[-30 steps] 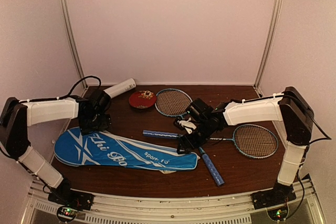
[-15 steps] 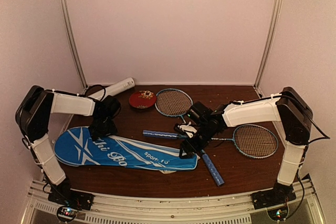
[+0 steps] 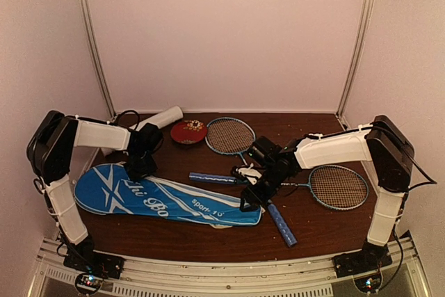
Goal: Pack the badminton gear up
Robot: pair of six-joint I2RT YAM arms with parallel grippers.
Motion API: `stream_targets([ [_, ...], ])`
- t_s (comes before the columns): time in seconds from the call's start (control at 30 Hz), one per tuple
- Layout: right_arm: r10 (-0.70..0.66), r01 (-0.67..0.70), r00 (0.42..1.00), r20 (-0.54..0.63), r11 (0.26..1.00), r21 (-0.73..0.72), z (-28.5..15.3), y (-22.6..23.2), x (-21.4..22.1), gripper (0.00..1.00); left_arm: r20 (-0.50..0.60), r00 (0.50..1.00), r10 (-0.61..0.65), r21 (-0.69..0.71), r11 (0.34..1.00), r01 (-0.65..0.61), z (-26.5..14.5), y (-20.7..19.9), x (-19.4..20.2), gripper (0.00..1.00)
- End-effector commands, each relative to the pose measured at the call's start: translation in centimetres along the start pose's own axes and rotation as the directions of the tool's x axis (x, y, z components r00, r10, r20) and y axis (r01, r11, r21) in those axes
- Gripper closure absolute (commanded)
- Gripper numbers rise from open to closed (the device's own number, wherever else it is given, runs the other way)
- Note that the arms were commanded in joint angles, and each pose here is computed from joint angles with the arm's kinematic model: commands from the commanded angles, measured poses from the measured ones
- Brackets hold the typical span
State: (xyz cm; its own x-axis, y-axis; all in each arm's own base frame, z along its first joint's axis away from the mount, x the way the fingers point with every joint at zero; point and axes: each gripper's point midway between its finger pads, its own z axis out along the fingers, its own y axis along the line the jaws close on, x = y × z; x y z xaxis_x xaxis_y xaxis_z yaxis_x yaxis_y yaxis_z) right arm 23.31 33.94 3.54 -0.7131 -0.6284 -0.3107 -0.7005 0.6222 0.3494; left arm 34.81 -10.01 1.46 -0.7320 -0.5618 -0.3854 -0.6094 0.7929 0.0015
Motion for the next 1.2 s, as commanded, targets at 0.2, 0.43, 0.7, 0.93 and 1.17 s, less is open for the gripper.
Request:
stream_targets([
  [0.2, -0.016, 0.016, 1.000, -0.006, 1.000, 0.003, -0.8, -0.1, 0.8, 0.38, -0.020, 0.989, -0.144, -0.082, 0.986, 0.142, -2.6, 5.7, 2.8, 0.94],
  [0.43, -0.032, 0.035, 0.998, 0.050, 0.998, -0.060, -2.3, 1.6, 0.1, 0.37, 0.081, 0.974, -0.210, -0.084, 0.973, 0.217, -7.5, 8.8, 2.9, 1.00],
  [0.7, -0.056, 0.067, 0.993, 0.104, 0.992, -0.108, -4.0, 3.4, -0.5, 0.35, 0.278, 0.957, -0.079, -0.046, 0.994, 0.095, -14.5, 8.6, -0.4, 1.00],
  [0.93, -0.076, 0.101, 0.983, 0.169, 0.985, -0.142, -6.5, 5.2, -1.2, 0.26, 0.437, 0.893, 0.106, 0.009, 0.993, -0.122, -20.4, 6.0, -4.5, 1.00],
  [1.17, -0.087, 0.146, 0.956, 0.280, 0.969, -0.198, -10.8, 7.6, -2.4, 0.16, 0.585, 0.746, 0.318, 0.008, 0.918, -0.397, -26.2, 3.7, -7.9, 1.00],
])
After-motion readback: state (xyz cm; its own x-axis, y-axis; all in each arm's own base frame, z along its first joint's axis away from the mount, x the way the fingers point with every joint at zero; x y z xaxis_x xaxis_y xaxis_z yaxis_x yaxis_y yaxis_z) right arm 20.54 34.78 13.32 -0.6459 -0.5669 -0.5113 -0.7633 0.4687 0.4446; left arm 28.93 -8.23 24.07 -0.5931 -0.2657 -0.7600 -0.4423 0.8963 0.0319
